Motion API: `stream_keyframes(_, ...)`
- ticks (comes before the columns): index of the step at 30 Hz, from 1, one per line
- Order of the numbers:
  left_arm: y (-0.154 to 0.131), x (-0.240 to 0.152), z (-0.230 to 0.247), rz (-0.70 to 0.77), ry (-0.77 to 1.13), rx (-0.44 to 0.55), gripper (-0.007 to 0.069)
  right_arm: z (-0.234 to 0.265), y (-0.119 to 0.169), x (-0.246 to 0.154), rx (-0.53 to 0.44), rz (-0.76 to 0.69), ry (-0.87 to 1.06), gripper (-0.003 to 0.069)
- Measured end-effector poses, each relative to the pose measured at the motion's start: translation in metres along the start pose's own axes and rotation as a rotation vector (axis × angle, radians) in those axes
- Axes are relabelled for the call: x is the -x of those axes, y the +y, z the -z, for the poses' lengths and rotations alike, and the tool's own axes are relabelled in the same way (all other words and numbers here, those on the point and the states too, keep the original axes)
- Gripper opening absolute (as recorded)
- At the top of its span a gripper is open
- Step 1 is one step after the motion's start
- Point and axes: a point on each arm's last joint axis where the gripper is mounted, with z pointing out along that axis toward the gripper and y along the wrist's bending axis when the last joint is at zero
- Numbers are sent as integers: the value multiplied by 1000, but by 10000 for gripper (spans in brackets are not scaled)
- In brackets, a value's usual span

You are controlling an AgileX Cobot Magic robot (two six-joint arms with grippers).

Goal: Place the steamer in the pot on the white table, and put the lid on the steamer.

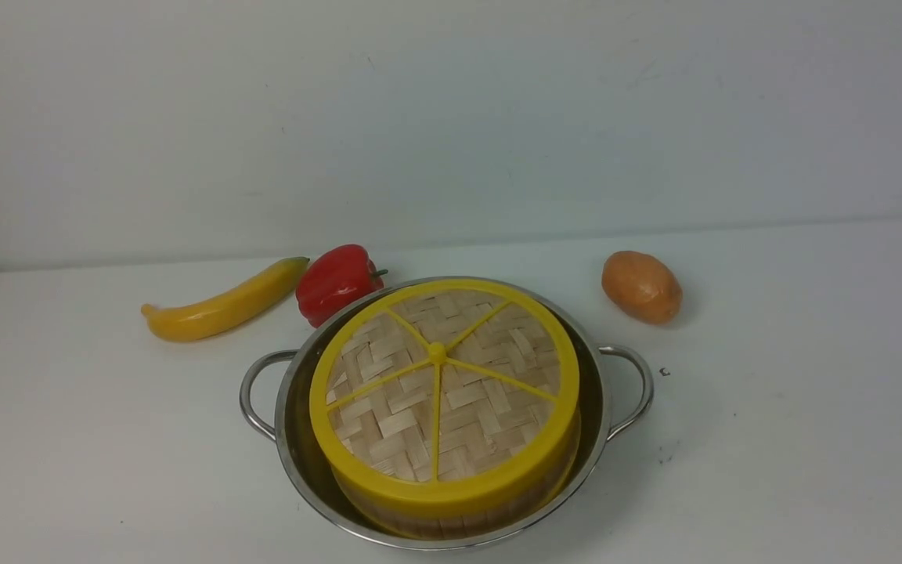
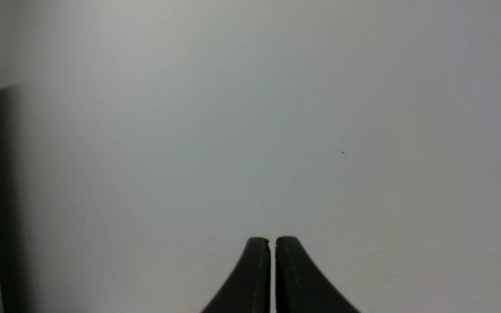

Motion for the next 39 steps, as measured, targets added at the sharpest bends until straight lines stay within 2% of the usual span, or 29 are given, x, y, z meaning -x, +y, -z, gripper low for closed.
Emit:
stream_keyframes(8,0,0,0,0,0,0,-64,0,0,0,-1,4,0,-8)
stream_keyframes(12,0,0,0,0,0,0,-64,-2,-2,-9,-24,52,33,-8)
stream_keyframes(16,0,0,0,1,0,0,-64,-6,-9,-44,-141,96,144,-8)
stream_keyframes(18,0,0,0,1,0,0,-64,-5,-23,-93,-307,115,285,-8)
stream_keyframes(22,0,0,0,1,0,0,-64,8,-40,-148,-489,110,448,-8)
stream_keyframes(23,0,0,0,1,0,0,-64,9,-41,-150,-497,107,456,-8)
stream_keyframes(24,0,0,0,1,-1,0,-64,13,-44,-159,-546,99,493,-8)
stream_keyframes(30,0,0,0,0,-2,0,-64,16,-48,-159,-639,96,490,-8)
stream_keyframes(39,0,0,0,0,-2,0,-64,16,-48,-159,-645,72,482,-8)
